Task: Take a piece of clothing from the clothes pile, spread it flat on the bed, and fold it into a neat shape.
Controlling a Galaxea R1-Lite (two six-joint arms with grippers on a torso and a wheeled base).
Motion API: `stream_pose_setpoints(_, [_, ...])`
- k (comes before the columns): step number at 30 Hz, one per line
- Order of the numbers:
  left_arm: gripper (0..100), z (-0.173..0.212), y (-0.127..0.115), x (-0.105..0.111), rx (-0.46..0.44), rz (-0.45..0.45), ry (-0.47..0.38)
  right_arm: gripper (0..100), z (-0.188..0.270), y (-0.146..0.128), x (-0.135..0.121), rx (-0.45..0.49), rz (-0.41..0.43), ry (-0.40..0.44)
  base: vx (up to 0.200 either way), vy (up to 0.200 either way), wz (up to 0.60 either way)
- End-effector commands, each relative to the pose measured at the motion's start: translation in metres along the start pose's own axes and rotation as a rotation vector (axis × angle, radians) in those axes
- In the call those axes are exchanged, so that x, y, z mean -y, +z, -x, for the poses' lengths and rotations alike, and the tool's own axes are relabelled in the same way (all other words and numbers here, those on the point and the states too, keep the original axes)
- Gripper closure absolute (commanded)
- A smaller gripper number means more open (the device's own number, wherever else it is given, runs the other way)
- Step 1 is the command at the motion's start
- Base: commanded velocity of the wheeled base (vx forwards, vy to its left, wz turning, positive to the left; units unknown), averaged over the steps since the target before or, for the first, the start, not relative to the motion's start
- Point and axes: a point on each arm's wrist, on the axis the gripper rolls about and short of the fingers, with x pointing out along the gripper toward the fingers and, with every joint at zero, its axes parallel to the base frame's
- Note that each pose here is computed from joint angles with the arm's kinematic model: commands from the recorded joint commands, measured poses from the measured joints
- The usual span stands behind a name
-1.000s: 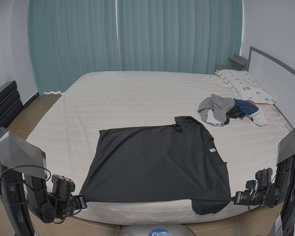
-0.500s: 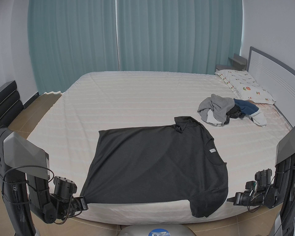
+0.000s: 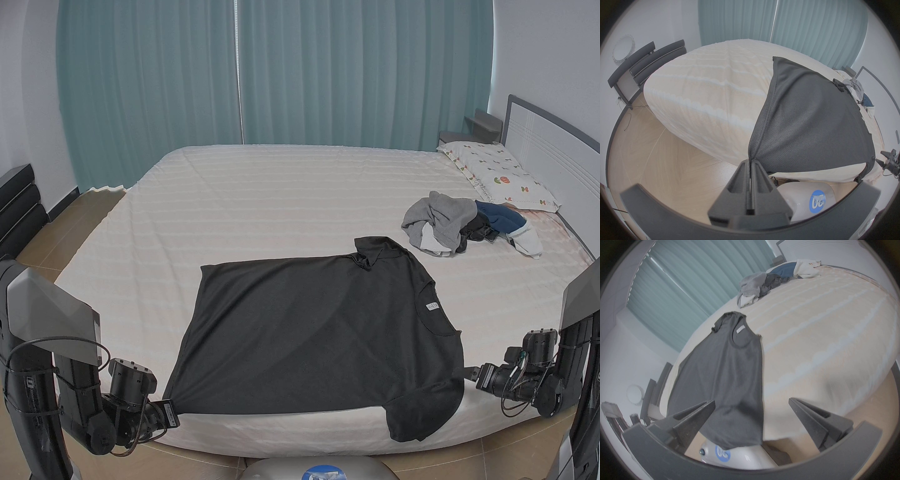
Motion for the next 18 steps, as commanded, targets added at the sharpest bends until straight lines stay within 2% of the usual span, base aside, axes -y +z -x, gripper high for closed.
stream_pose_setpoints(1, [100, 0.001, 0.001, 0.0, 0.007, 0.004, -0.003, 0, -0.021, 0.017, 0.0, 0.066, -0.043, 0.033, 0.0, 0.0, 0.0])
stream_pose_setpoints(5, [100, 0.002, 0.002, 0.0, 0.01, 0.006, -0.004, 0, -0.041, 0.029, 0.002, 0.104, -0.091, 0.052, 0.0, 0.0, 0.0])
stream_pose_setpoints(10, [100, 0.001, 0.002, 0.001, 0.03, 0.011, -0.015, 0, -0.054, 0.035, 0.002, 0.123, -0.092, 0.055, 0.0, 0.0, 0.0])
stream_pose_setpoints(18, [100, 0.001, 0.003, 0.001, 0.035, 0.014, -0.018, 0, -0.071, 0.042, 0.005, 0.102, -0.099, 0.042, 0.0, 0.0, 0.0])
